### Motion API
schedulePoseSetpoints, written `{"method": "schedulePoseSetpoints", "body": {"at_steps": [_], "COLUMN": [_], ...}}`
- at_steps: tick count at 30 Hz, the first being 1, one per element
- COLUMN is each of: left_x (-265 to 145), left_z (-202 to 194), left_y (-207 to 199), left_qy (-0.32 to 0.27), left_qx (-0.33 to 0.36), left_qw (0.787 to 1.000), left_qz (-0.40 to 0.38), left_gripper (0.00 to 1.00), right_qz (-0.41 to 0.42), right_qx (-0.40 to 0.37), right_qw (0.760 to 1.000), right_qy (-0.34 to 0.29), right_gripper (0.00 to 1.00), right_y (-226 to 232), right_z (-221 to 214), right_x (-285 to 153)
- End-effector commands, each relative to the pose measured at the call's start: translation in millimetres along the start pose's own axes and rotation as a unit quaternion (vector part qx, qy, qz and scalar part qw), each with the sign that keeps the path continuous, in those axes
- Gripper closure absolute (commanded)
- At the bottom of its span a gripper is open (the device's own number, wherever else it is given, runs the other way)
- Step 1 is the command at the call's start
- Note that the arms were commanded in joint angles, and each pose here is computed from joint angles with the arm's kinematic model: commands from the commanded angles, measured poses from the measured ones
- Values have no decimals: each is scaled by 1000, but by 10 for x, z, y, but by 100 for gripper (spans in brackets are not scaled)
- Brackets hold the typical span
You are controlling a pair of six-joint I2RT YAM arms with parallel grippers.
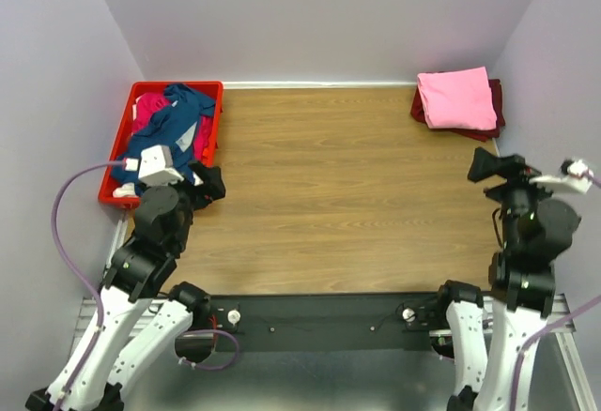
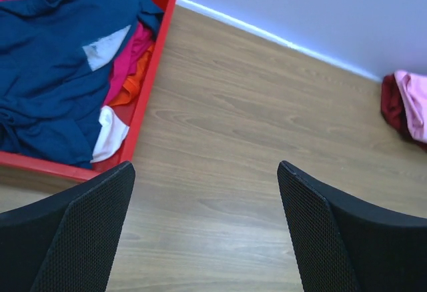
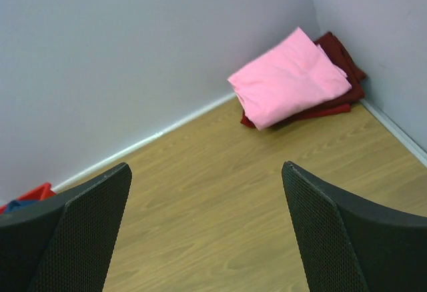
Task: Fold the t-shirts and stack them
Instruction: Reset both grippers
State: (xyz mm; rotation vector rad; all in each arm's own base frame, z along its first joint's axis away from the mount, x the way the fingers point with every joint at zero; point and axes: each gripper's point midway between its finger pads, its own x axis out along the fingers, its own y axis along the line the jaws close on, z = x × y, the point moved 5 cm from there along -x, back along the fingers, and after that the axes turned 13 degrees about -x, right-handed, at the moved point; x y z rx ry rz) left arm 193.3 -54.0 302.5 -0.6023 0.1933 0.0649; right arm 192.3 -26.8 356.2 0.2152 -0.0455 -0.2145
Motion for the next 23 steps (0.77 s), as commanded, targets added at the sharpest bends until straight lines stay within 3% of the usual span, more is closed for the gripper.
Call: {"method": "schedulePoseSetpoints", "body": {"at_steps": [1,9,23], "left_x": [-48,-157,46], "left_z": [86,103,-93], "left_y": [133,313,235], "left_qy": [-78,-151,-136], "left_qx": [-64,-149,-184], "left_qw": [995,977,973], "left_qz": [6,-3,-29], "left_gripper": [4,4,4], "right_qz": [13,24,12], "right_qx": [27,6,3], "right_qw": [999,999,999], "right_qy": [32,31,41], "right_gripper": [0,0,0], "right_y": [-19,-14,-44], "right_z": [-427,-468,-585], "right_x": [-187,-272,-264]}}
